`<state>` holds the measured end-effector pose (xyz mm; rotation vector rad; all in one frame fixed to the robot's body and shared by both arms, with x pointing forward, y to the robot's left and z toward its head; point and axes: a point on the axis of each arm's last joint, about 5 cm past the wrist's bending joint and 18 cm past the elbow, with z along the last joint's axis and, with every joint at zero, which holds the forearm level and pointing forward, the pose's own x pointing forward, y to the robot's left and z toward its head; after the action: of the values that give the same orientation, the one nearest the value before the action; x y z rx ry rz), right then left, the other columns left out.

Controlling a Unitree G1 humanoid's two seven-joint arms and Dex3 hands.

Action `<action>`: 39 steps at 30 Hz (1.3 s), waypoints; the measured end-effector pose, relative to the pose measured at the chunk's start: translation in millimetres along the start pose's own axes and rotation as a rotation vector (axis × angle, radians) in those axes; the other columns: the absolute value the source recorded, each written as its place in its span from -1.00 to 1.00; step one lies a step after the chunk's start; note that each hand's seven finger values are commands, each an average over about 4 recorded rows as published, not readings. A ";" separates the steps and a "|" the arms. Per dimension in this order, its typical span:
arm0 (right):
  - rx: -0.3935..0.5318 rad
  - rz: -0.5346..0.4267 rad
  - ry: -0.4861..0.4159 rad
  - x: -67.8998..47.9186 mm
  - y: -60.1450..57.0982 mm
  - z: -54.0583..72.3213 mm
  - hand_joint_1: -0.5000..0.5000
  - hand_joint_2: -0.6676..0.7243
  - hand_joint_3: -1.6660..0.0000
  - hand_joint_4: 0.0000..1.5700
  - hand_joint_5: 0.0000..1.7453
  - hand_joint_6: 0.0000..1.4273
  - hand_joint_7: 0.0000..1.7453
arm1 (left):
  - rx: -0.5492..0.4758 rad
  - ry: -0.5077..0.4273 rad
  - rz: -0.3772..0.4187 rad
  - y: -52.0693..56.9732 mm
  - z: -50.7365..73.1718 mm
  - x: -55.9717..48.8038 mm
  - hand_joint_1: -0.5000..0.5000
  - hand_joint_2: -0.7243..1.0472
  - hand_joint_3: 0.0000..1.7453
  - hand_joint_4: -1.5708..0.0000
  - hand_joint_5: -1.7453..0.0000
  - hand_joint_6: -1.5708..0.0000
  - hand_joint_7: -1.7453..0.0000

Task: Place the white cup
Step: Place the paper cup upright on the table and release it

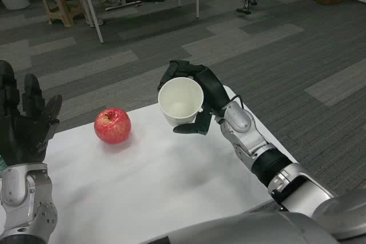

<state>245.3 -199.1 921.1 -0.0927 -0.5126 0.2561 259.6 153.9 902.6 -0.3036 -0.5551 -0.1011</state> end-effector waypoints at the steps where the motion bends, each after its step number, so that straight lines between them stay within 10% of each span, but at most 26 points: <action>1: 0.000 0.000 0.000 0.1 0.4 0.1 0.67 0.27 -0.90 1.00 0.89 0.96 0.68 | 0.000 -0.001 0.002 0.2 0.1 0.0 -1.00 1.00 -0.90 1.00 1.00 1.00 0.92; 24: -0.014 0.014 -0.001 0.3 -0.2 1.9 0.67 0.27 -0.90 1.00 0.89 0.96 0.68 | 0.002 -0.012 0.009 1.2 0.7 -0.4 -1.00 1.00 -0.90 1.00 1.00 1.00 0.92; 39: -0.021 0.023 0.239 -60.2 0.0 -18.7 0.67 0.18 -0.90 0.99 0.89 0.94 0.76 | 0.001 -0.015 0.014 1.7 0.9 -0.5 -1.00 1.00 -0.90 1.00 1.00 1.00 0.92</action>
<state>204.0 -215.5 876.4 -0.1474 -0.2773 0.2587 259.0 155.8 902.7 -0.3073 -0.5678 -0.0847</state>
